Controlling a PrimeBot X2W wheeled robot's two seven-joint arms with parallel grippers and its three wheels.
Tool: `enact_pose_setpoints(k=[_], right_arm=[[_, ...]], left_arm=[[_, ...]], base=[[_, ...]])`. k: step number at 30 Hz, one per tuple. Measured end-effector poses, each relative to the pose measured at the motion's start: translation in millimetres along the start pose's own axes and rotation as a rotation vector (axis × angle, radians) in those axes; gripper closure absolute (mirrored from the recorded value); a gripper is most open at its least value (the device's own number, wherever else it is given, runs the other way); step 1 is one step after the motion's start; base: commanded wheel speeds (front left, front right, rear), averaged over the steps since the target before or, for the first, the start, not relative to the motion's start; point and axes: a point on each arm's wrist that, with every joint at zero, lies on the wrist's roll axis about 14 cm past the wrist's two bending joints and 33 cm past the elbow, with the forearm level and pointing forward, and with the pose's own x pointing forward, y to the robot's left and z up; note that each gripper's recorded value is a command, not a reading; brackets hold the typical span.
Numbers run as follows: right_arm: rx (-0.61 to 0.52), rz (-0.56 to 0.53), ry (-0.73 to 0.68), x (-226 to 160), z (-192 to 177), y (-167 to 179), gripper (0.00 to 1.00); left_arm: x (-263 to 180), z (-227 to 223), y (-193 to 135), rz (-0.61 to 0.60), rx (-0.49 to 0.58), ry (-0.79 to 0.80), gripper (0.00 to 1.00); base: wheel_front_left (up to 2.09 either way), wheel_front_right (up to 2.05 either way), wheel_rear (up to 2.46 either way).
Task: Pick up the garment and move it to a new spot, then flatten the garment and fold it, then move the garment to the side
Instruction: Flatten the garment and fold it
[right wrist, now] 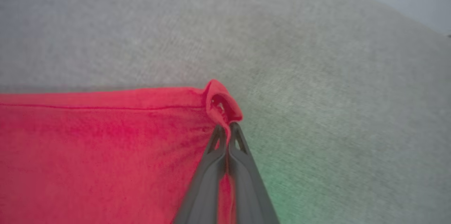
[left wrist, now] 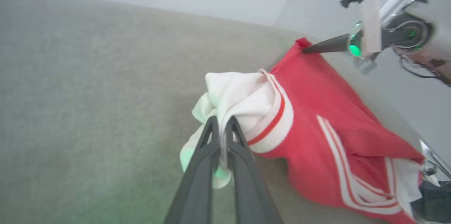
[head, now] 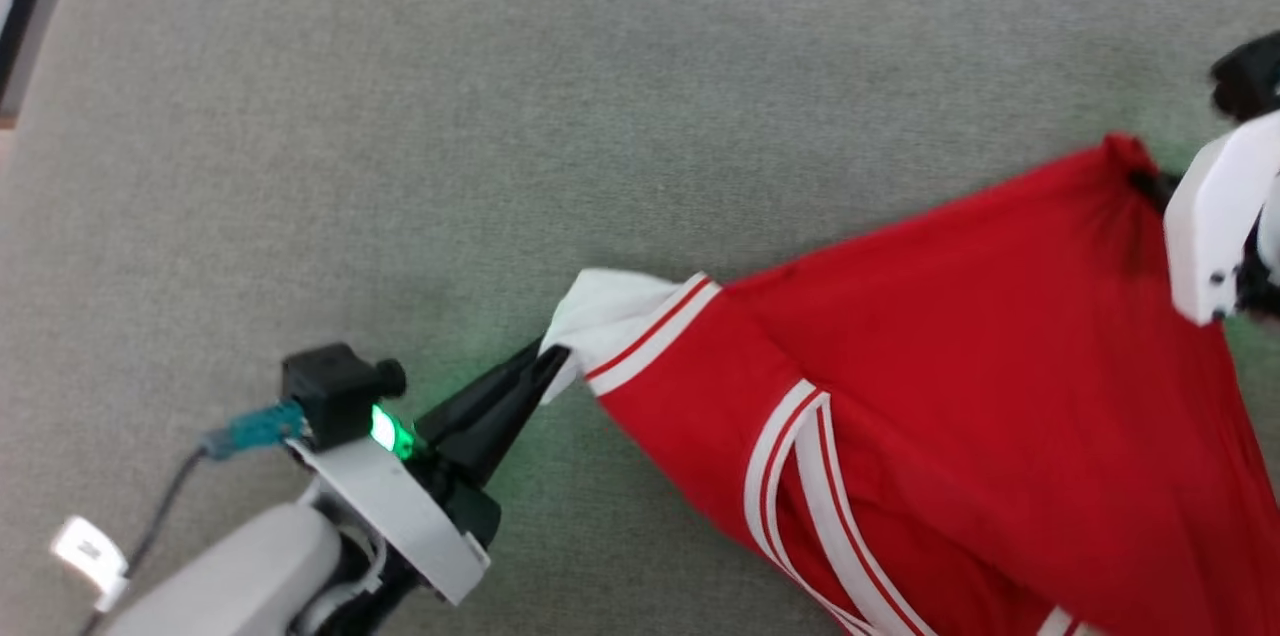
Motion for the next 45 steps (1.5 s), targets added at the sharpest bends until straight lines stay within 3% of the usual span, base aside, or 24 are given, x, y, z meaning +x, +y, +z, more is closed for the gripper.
enact_pose_setpoints(k=[4,9,18,23,29,33,36,41,45], right_arm=[[0.052,-0.055,-0.104,-8.9,24.7,-19.5,1.00],[0.123,-0.128,-0.267,-23.8,68.7,-45.4,1.00],[0.193,-0.263,-0.667,-69.1,196.6,-90.1,1.00],[0.187,-0.335,-0.876,-106.0,253.4,-106.1,1.00],[0.202,-0.422,-1.051,-147.0,281.4,-130.4,1.00],[0.210,-0.435,-0.998,-134.5,267.7,-135.0,1.00],[0.205,-0.421,-0.926,-111.4,248.2,-130.2,1.00],[0.215,-0.355,-0.736,-53.2,182.8,-111.6,1.00],[0.216,-0.281,-0.610,-27.5,129.5,-89.0,1.00]], left_arm=[[7.6,33.8,-9.9,-0.054,-0.026,-0.071,0.91],[23.7,78.0,-21.8,-0.135,-0.017,-0.129,0.94],[89.4,218.6,0.8,-0.114,0.130,-0.311,0.84],[117.1,306.4,7.7,-0.058,0.272,-0.468,1.00],[130.7,378.4,-18.9,-0.090,0.303,-0.661,1.00],[142.2,359.6,-28.0,-0.133,0.266,-0.625,1.00],[149.3,315.9,-25.9,-0.158,0.243,-0.524,1.00],[149.0,227.8,-35.3,-0.236,0.189,-0.350,1.00],[133.4,162.4,-43.8,-0.278,0.130,-0.232,1.00]], base=[[0.00,0.00,0.00],[0.00,0.00,0.00],[0.00,0.00,0.00],[0.00,0.00,0.00],[0.00,0.00,0.00],[0.00,0.00,0.00],[0.00,0.00,0.00],[0.00,0.00,0.00],[0.00,0.00,0.00]])
